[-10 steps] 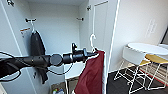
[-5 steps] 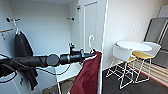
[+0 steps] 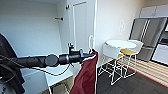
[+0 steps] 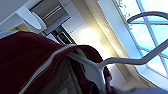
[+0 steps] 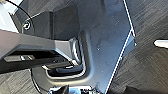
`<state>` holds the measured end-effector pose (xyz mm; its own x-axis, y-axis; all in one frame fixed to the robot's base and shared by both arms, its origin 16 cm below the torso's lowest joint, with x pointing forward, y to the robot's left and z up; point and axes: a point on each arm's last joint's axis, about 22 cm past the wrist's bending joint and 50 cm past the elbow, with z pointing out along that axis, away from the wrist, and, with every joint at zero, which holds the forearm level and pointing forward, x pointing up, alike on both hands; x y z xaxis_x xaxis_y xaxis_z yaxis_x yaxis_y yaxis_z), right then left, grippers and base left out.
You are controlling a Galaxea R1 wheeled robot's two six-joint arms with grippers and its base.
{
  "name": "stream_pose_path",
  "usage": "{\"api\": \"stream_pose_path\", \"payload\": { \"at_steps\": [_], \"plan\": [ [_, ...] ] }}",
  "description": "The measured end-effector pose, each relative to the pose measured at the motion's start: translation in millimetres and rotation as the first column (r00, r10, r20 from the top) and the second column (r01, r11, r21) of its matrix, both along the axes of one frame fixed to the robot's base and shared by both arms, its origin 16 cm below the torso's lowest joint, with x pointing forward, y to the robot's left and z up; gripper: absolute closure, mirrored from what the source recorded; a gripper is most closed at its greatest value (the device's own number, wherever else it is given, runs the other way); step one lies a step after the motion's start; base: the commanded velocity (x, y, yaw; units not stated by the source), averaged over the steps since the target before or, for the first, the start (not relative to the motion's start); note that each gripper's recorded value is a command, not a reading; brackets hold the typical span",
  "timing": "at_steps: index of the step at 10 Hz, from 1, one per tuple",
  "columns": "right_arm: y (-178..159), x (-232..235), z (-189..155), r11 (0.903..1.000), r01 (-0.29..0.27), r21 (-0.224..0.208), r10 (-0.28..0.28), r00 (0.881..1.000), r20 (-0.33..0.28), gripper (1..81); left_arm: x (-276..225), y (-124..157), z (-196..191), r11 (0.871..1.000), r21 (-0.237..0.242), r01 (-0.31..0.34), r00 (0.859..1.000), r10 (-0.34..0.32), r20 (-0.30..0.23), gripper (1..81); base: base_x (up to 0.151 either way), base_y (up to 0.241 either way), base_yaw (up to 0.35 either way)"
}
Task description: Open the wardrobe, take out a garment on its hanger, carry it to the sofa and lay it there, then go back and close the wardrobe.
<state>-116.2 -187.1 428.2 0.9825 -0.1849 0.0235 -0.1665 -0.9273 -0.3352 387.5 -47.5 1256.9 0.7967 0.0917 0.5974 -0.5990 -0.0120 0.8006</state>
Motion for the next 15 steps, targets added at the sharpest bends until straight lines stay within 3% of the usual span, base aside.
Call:
{"api": "stream_pose_path", "payload": {
  "at_steps": [9,15],
  "plan": [
    [3.6,-3.5,-0.1,1.0,0.001,0.001,-0.001,1.0,-0.001,1.0,-17.2,-3.0,2.4,0.999,0.002,0.033,0.999,-0.033,0.035,81.1,0.0,0.0,-0.291],
    [5.7,1.7,-0.4,1.0,0.005,0.002,-0.005,1.0,0.005,1.0,-15.3,8.0,1.1,1.0,0.005,0.018,0.999,-0.018,0.03,81.1,0.0,0.0,-0.296]
  ]
}}
